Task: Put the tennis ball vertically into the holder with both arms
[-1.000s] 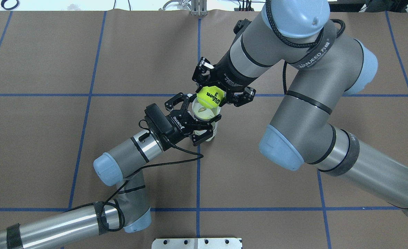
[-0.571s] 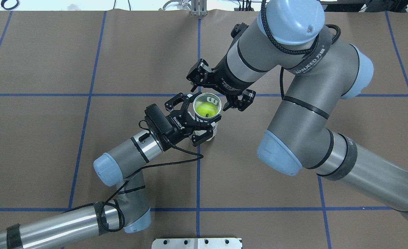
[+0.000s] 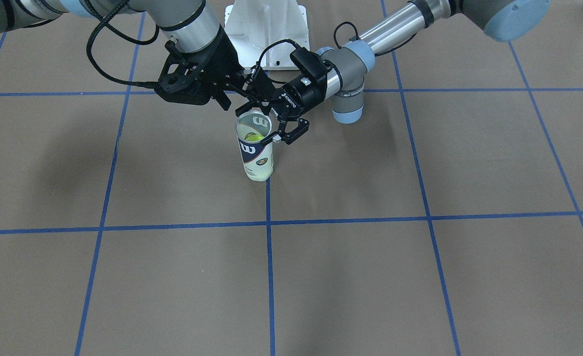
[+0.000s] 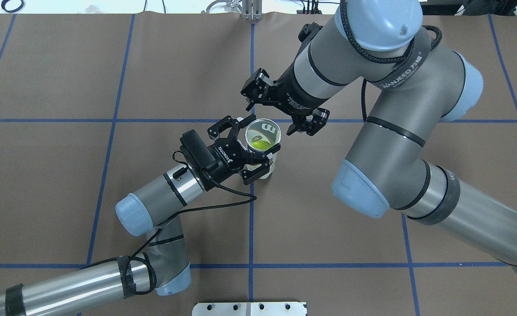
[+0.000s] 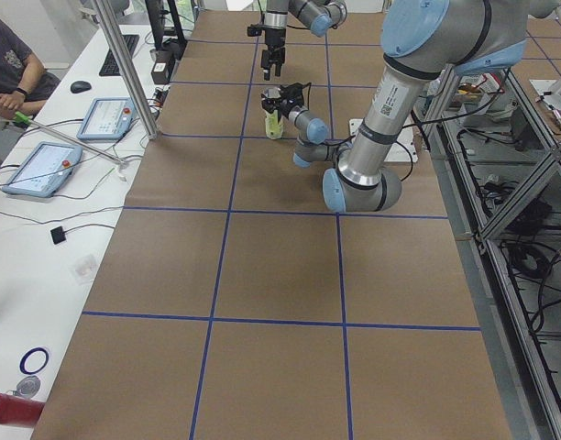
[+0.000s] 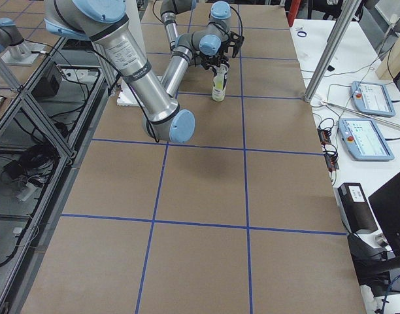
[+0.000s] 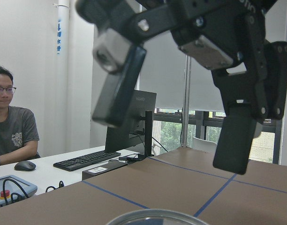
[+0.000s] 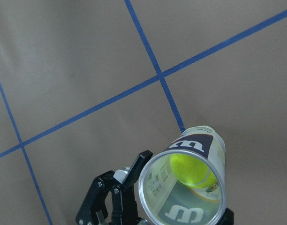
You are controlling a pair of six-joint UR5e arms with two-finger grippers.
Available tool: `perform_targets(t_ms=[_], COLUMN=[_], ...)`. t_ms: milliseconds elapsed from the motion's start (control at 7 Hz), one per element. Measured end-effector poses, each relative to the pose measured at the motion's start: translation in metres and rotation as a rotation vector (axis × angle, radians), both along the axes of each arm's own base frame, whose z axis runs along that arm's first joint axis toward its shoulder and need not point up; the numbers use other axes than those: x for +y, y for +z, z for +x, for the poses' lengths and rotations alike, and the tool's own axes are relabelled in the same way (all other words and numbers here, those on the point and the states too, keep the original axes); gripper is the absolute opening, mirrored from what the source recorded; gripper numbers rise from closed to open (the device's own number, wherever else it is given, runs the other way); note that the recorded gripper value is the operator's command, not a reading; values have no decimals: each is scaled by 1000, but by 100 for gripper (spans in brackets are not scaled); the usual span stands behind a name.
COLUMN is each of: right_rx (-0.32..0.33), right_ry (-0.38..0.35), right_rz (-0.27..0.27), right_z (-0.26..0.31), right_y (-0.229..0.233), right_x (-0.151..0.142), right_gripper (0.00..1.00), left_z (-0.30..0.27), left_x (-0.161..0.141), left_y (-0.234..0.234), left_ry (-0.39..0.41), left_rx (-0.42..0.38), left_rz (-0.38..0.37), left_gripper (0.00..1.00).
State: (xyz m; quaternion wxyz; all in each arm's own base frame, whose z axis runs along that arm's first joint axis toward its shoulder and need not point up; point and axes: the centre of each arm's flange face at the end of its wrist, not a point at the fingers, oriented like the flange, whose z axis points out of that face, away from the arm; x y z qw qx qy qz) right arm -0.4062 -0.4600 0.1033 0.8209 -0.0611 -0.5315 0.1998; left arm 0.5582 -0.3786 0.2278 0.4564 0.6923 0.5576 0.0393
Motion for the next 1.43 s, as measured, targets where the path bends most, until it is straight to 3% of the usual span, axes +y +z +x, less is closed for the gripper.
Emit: perform_targets(t_ms=[429,714,1143,1286,1429], right_rx=[98,216,353,382,403], right_ry=[18,-17,-51,-63,-76], right_rz=[64,153,206,207,219], right_z=[58,116,194,209,219], right_y=[73,152,243,269,305], right_x=[-47,-80,-137,-152,-167], right_gripper=[100,100,100,100,100], left_z=[-118,-184,-256,-279,-307], left_x=[37,22,-72,-104,-141], left_y=[68,126,180,190,197], left_ry=[7,-27,-206,-231,-206], left_rx=[21,-40,-276,-351,-458], left_rz=[-7,-100,-389,-497,-617], left_gripper=[86,84,86,88,92])
